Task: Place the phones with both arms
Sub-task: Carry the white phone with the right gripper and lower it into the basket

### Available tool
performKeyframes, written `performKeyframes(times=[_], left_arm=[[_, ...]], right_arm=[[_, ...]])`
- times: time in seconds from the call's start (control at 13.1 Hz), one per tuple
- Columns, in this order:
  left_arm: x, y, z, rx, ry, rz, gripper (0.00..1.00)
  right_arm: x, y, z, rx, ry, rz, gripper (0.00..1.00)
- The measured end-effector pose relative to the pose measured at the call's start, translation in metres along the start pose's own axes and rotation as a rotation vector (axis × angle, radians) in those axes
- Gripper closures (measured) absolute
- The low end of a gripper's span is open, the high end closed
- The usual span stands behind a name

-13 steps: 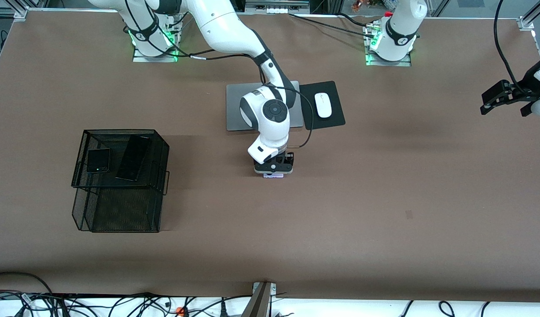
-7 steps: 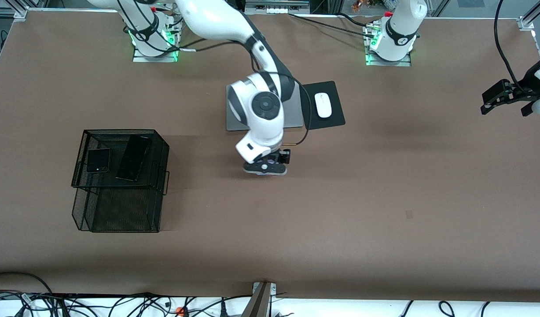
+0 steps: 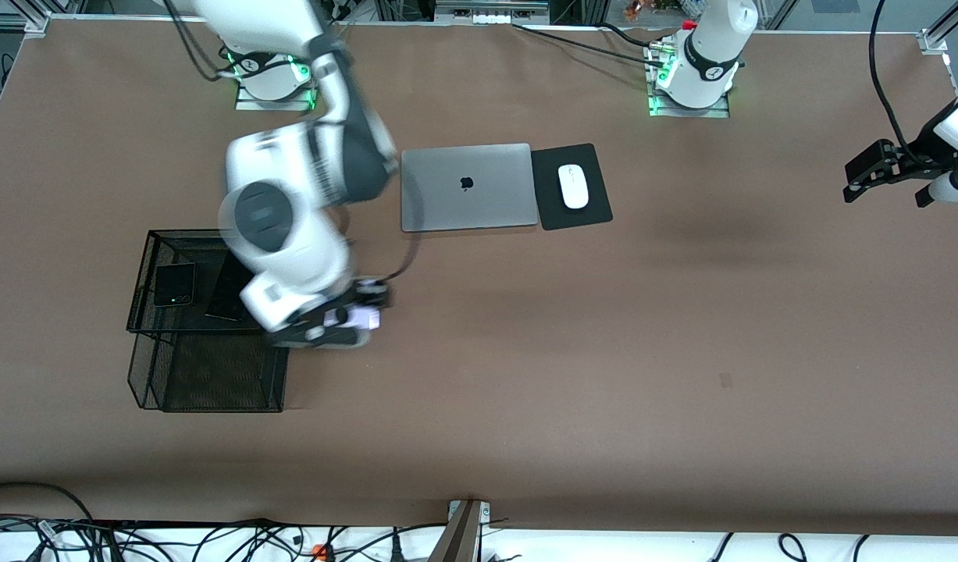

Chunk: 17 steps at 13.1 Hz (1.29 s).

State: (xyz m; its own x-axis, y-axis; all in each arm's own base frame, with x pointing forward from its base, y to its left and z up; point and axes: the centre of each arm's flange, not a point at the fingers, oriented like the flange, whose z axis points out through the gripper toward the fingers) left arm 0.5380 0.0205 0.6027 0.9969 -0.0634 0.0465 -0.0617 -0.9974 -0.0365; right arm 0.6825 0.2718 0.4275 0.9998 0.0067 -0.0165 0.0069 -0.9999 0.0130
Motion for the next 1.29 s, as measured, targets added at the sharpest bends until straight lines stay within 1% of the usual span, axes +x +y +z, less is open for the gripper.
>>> performKeyframes(times=[0.15,0.3,0.53,0.76,0.84,1.07,1.29], left_arm=[[0.0,-0.002,0.0,0.0,0.0,-0.003,0.0],[0.0,-0.002,-0.001,0.0,0.0,-0.003,0.0],[0.0,-0.002,-0.001,0.0,-0.002,-0.003,0.0],[0.0,-0.001,-0.002,0.0,-0.001,-0.002,0.0],[0.0,-0.001,-0.002,0.0,-0.001,-0.002,0.0],[0.0,-0.001,-0.002,0.0,-0.002,-0.002,0.0],[-0.001,-0.001,-0.002,0.0,-0.002,-0.002,0.0]], right_arm=[[0.027,0.087,0.003,0.0,-0.005,-0.06,0.16],[0.044,0.164,0.008,0.0,-0.003,-0.108,0.16],[0.061,0.236,0.04,-0.024,0.015,-0.13,0.16],[0.071,0.259,0.103,-0.055,0.003,-0.109,0.16],[0.072,0.259,0.123,-0.051,0.003,-0.101,0.16],[0.072,0.251,0.16,-0.034,0.012,-0.099,0.16],[0.071,0.244,0.179,0.014,0.019,-0.076,0.16]])
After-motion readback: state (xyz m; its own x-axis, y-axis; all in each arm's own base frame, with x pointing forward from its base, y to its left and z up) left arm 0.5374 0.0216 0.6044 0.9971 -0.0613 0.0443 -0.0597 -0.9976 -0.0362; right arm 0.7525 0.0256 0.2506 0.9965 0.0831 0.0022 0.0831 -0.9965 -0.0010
